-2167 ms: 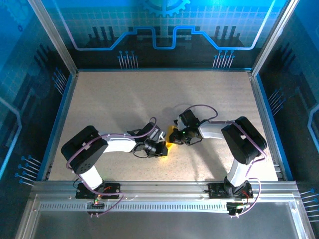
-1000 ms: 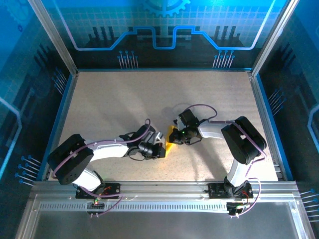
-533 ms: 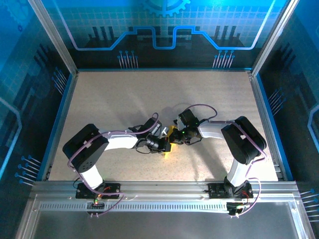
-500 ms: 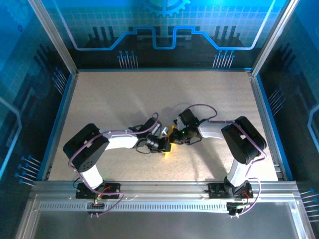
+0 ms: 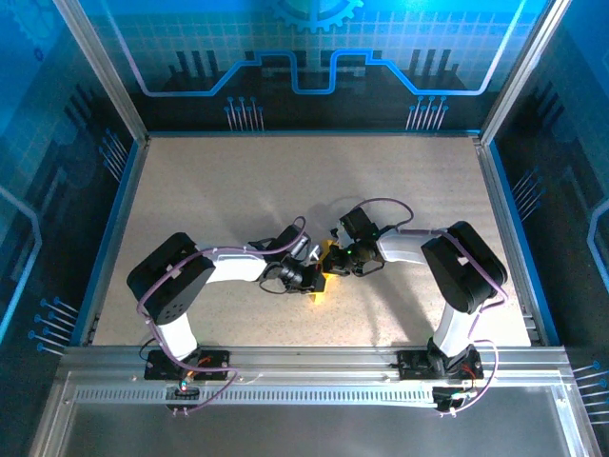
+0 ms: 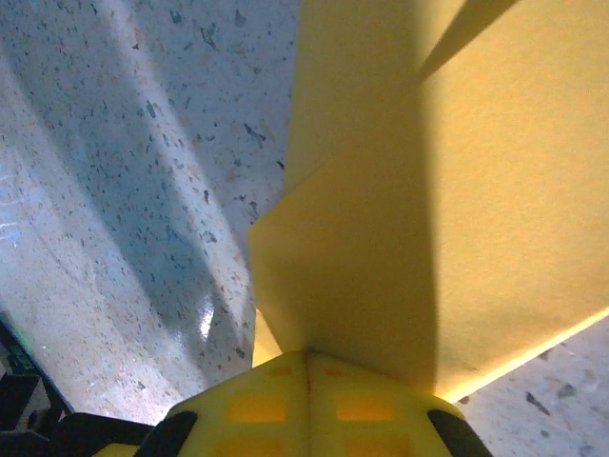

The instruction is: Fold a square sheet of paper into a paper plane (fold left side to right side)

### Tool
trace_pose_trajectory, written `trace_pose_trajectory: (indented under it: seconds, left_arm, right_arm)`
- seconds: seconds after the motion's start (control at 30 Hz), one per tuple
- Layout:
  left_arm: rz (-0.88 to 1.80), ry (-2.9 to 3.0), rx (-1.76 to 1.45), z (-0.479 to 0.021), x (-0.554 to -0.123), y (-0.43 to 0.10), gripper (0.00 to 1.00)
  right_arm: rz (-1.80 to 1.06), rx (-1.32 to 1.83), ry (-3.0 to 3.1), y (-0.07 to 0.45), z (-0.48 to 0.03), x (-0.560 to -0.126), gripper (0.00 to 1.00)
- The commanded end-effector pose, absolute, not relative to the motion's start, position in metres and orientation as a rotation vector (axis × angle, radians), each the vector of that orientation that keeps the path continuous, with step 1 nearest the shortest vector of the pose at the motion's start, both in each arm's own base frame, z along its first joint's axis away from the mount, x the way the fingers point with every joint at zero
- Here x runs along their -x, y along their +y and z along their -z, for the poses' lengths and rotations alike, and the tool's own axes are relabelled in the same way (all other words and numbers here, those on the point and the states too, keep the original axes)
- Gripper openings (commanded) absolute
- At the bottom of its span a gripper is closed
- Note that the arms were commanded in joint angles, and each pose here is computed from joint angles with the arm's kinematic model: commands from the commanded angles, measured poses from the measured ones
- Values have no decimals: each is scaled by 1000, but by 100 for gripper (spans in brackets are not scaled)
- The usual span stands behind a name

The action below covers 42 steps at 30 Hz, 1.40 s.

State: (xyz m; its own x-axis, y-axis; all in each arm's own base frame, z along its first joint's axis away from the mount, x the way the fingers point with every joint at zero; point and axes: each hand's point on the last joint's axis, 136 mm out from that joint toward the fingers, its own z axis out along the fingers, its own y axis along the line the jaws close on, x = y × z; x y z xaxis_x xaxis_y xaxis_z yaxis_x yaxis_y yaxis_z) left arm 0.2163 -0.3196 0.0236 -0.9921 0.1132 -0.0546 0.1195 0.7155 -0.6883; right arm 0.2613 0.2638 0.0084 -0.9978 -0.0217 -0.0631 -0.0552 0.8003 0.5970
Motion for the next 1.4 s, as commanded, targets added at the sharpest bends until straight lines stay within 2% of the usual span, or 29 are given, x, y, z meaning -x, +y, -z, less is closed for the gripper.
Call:
trace_pose_trajectory:
  seconds: [0.0, 1.37]
  left_arm:
    - [1164, 2956, -232, -14, -207, -315, 0]
    - [1119, 3021, -195, 2, -157, -292, 0]
  right_arm:
    - [-590, 3, 3148, 218, 47, -227, 5]
    - [-549, 15, 3174, 216, 50, -224, 5]
